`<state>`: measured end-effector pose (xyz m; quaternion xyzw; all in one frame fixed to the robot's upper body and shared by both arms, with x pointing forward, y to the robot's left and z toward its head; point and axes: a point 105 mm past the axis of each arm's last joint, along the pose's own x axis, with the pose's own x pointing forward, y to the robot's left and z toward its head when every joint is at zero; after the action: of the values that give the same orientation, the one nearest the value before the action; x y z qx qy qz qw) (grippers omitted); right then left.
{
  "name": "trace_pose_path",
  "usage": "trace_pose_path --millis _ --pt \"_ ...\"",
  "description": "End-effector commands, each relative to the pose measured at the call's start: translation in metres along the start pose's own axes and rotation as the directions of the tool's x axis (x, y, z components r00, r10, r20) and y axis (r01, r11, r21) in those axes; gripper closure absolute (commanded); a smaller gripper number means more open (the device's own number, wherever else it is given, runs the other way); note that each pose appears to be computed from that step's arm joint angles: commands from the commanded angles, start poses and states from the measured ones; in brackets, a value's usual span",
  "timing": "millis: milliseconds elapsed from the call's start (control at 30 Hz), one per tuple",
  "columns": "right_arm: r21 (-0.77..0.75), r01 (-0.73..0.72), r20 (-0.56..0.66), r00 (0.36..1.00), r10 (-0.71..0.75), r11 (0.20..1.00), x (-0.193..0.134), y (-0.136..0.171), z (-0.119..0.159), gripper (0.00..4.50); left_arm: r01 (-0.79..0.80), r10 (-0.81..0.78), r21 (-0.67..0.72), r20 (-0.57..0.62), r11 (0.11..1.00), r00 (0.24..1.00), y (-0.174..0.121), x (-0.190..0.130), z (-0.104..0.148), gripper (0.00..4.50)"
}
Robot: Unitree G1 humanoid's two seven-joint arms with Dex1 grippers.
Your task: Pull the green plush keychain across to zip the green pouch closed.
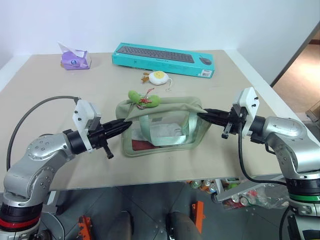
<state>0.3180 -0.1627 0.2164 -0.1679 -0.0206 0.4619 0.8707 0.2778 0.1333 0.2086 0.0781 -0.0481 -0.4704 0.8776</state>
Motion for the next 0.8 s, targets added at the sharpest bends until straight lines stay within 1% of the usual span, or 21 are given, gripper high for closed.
trace_pose_path --millis 33,67,133,267,333,400,533,633,700,800 --pt "-0.02 -0.059 0.018 0.998 0.059 0.998 -0.008 0.01 0.012 3.71 0.042 -0.042 0.063 -0.01 0.997 0.999 -0.003 -0.001 0.005 4.5" --pt "-0.03 -0.075 0.007 0.997 0.075 0.997 -0.01 0.013 0.012 3.42 0.051 -0.05 0.069 -0.022 0.996 0.999 -0.003 -0.002 0.003 4.5" --pt "-0.044 -0.063 -0.014 0.998 0.062 0.997 -0.015 0.011 0.012 2.69 0.056 -0.054 0.073 -0.033 0.996 0.998 -0.002 -0.003 0.0 4.5" --pt "-0.008 -0.054 -0.05 0.997 0.053 0.999 -0.029 0.005 0.016 1.39 0.063 -0.061 0.076 -0.039 0.995 0.997 -0.001 -0.002 -0.001 4.5" --pt "-0.02 -0.043 -0.053 0.998 0.042 0.999 -0.035 0.0 0.025 0.69 0.073 -0.07 0.076 -0.043 0.994 0.997 -0.001 -0.001 -0.002 4.5" --pt "-0.042 -0.034 -0.045 0.998 0.032 0.999 -0.039 -0.005 0.04 0.04 0.08 -0.077 0.078 -0.048 0.994 0.996 -0.001 0.0 -0.004 4.5" --pt "-0.089 -0.045 0.0 0.999 0.045 0.995 -0.033 -0.006 0.072 0.04 0.094 -0.09 0.083 -0.058 0.992 0.994 -0.002 0.001 -0.007 4.5" --pt "-0.15 -0.101 0.064 0.992 0.112 0.983 -0.013 0.006 0.096 0.04 0.102 -0.098 0.081 -0.058 0.991 0.994 -0.002 0.002 -0.007 4.5" --pt "-0.189 -0.148 0.092 0.982 0.167 0.971 0.004 0.019 0.104 0.04 0.11 -0.105 0.08 -0.059 0.991 0.993 -0.004 0.003 -0.008 4.5" --pt "-0.219 -0.208 0.106 0.966 0.235 0.953 0.026 0.033 0.105 0.04 0.115 -0.111 0.08 -0.058 0.99 0.992 -0.006 0.004 -0.008 4.5"
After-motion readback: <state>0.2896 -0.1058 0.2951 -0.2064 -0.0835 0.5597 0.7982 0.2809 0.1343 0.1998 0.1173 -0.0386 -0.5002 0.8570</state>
